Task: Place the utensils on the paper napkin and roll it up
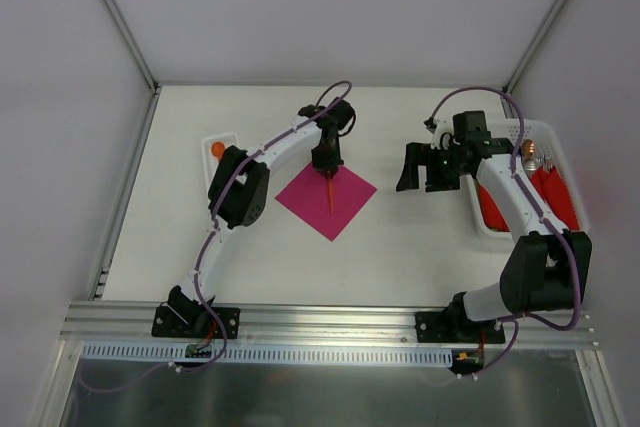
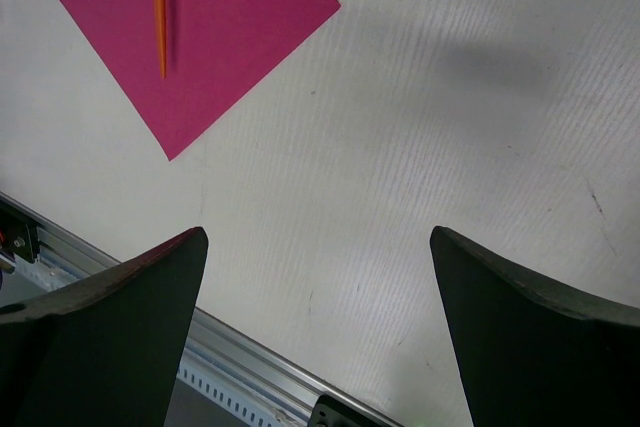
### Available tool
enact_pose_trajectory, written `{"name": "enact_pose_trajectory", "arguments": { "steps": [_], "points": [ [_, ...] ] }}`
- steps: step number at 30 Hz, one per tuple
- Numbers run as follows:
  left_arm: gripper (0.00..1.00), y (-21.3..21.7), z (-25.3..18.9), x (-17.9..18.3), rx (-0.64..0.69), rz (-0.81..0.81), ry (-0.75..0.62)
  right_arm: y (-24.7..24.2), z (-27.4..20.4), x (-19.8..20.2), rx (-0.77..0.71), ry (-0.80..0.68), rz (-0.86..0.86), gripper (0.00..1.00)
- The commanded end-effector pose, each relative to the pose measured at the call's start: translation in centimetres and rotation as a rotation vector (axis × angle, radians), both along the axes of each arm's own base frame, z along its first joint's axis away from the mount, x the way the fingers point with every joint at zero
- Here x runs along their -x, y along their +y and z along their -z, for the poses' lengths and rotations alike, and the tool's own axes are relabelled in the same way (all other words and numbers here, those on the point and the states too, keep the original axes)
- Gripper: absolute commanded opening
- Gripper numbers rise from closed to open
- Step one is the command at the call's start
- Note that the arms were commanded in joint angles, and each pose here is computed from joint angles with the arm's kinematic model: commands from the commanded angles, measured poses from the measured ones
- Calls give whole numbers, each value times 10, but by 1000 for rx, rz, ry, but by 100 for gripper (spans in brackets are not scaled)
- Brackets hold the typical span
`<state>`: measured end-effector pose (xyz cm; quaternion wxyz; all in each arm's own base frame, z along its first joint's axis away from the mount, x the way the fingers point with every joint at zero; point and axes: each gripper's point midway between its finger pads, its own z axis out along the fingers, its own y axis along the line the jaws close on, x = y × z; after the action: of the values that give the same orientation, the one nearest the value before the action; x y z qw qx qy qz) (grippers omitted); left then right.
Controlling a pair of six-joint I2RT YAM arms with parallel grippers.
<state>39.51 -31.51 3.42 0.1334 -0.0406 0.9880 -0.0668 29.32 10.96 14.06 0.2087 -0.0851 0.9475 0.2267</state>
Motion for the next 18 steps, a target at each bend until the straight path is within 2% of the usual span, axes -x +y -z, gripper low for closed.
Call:
{"name": "enact_pose_trajectory", "arguments": {
  "steps": [1,7,18],
  "points": [
    [0,-3,-7,-2,-3,-17,-9,1,-6,-1,-22,5,0,99],
    [0,-4,2,1,-5,-27,12,2,-3,-2,-25,17,1,99],
    [7,-2,10,-1,-21,-33,17,2,-2,-2,-35,25,3,99]
  ]
}}
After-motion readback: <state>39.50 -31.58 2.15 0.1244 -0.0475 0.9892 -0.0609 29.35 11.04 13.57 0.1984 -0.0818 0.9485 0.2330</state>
